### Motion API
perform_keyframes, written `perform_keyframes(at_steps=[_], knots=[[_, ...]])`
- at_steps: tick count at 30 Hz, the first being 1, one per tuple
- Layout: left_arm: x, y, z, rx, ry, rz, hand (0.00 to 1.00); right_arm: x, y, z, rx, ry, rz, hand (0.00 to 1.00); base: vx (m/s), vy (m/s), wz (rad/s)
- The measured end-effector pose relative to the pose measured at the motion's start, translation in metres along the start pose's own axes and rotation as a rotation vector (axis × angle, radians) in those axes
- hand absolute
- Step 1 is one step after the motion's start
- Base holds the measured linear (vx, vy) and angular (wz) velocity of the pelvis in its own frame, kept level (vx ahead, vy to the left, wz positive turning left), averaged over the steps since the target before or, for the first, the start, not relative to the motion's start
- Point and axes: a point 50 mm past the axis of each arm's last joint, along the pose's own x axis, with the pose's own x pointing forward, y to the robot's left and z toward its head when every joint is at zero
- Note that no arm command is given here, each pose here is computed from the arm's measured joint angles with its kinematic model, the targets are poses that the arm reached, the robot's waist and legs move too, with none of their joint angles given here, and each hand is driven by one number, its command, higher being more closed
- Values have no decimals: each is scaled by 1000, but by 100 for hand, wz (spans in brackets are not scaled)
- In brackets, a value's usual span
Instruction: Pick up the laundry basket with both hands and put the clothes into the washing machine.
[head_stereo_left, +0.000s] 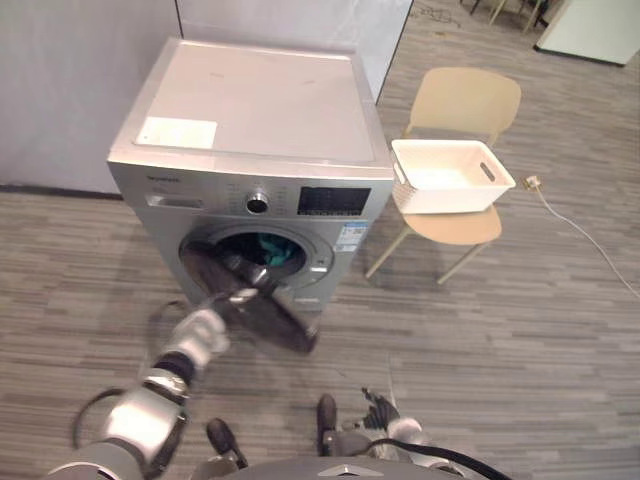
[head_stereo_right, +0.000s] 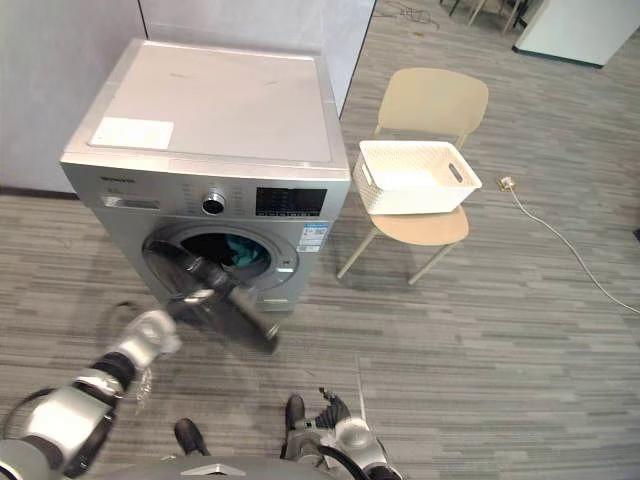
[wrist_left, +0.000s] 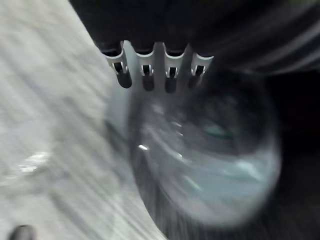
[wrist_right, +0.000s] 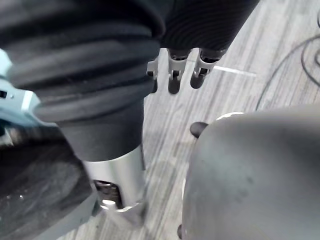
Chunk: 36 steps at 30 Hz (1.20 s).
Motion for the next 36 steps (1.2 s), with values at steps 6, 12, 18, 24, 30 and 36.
perform_keyframes(at_steps=[6, 12, 18, 24, 30, 36], knots=[[-31, 40, 125, 32, -547, 193, 0, -3, -12, -10, 64, 24, -71, 0, 56, 35, 4], [-98, 52, 98, -60, -723, 325, 0, -9, -31, -35, 137, 102, -149, 0, 139, -34, 27], [-111, -14, 22, -275, -506, -24, 0, -9, -32, -37, 134, 119, -142, 0, 66, -29, 0], [-96, -71, -86, -515, -3, -26, 0, -6, -25, -35, 76, 121, -111, 0, -14, -25, 45], [-104, -81, -129, -512, 215, 132, 0, -7, -27, -41, 85, 142, -181, 0, 2, 90, 139], [-124, -102, -151, -565, 336, 224, 0, -12, -28, -49, 179, 140, -247, 0, 125, 206, 102]])
